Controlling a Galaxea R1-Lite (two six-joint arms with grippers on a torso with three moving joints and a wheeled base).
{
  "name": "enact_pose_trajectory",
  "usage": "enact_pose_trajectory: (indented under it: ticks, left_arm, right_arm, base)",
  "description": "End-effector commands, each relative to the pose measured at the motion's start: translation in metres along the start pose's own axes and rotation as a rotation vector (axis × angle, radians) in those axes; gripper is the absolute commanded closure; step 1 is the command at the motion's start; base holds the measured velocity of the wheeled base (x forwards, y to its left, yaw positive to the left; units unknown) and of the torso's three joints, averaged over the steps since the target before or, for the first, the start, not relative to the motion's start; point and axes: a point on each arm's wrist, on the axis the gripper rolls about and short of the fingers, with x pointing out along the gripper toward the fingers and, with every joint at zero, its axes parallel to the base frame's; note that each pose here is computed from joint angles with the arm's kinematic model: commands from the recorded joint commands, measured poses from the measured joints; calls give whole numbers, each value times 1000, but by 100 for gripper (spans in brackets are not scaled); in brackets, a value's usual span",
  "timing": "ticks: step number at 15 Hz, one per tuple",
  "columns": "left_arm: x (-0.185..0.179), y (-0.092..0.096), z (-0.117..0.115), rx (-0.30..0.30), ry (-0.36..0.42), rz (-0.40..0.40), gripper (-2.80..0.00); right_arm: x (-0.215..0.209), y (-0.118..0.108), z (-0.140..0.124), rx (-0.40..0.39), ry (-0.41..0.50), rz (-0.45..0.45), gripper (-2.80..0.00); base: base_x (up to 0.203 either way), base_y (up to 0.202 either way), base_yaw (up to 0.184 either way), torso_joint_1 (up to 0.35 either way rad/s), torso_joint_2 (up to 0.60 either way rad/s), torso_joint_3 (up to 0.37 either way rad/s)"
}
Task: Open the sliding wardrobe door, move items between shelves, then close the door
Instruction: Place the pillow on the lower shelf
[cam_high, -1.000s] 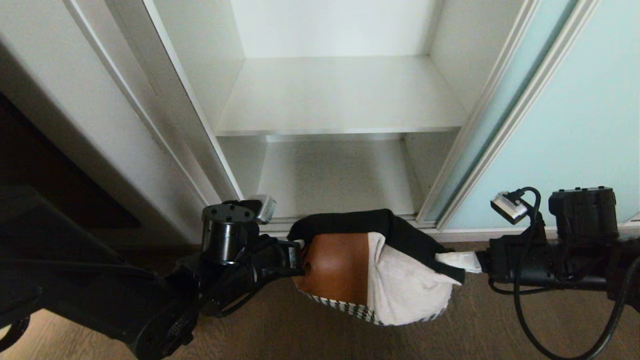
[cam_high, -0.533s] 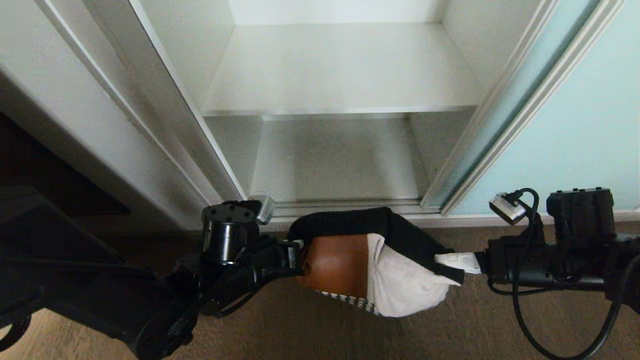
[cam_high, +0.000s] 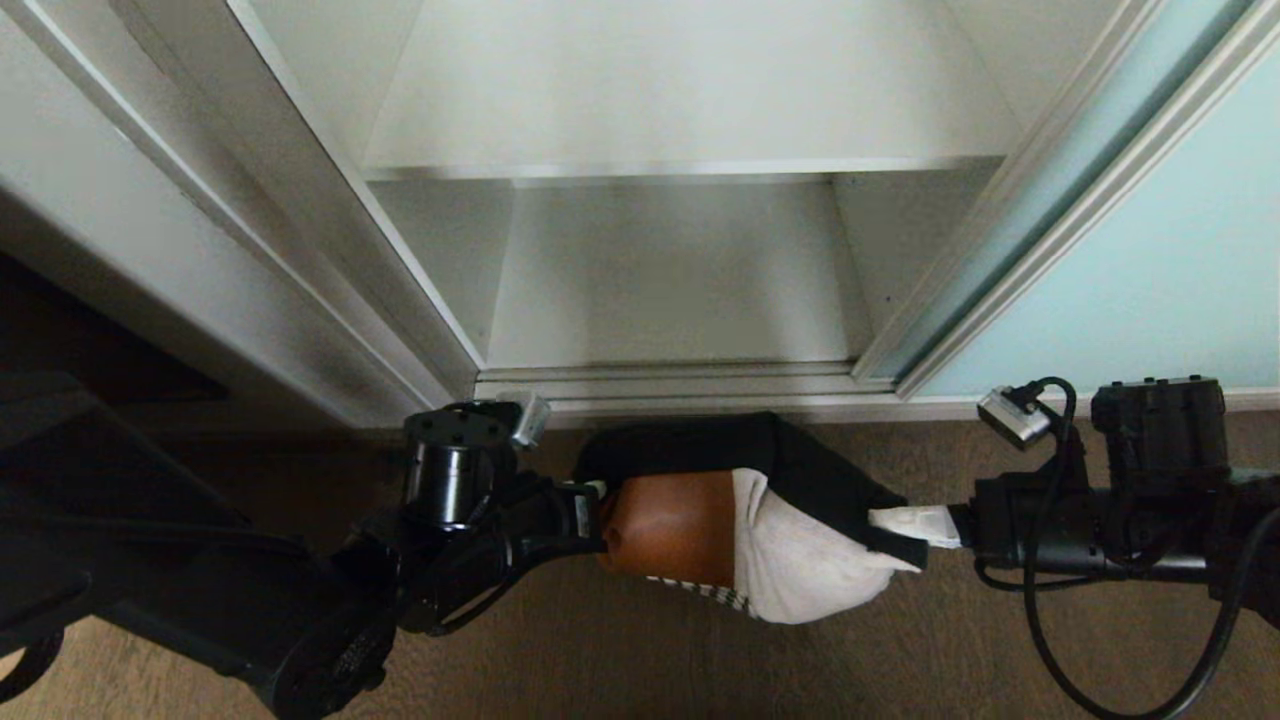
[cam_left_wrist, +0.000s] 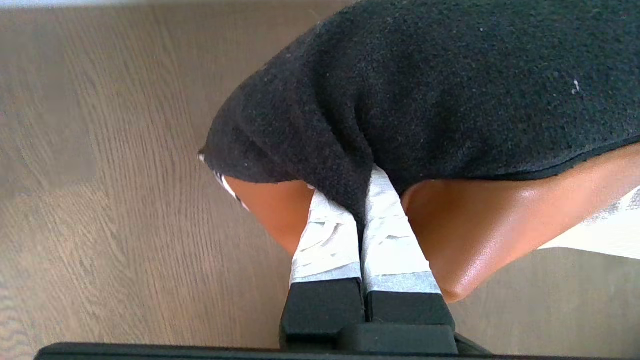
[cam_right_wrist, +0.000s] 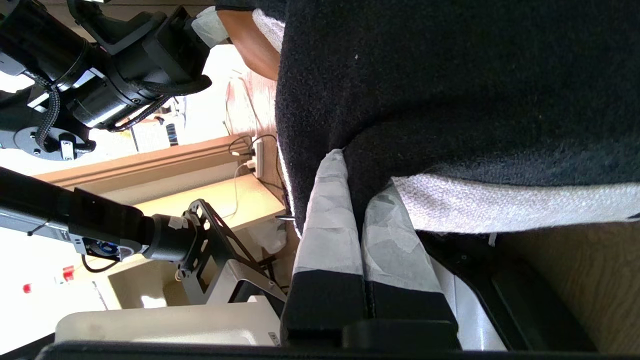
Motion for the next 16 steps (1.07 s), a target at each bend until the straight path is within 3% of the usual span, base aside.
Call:
enact_pose_trajectory:
  ticks: [1,3,7,16]
  left_arm:
    - [3,1,-3,0,9,2,0]
    - [11,3,-12,5,28,18,0]
    - [16,4,-14,8,-39,31,0]
    - [1,1,11,26,-135,69,0]
  right_arm:
    - [0,1,1,-1,0,6,0]
    - [1,0,0,1,3,6,0]
    - [3,-2,0,7,8,4,0]
    - [20,9,25,-47,-16,17,0]
  base:
    - [0,0,0,-1,-2,-198]
    - [0,0,0,7,5,-88]
    - [0,0,0,1,1,-8]
    - [0,0,0,0,0,0]
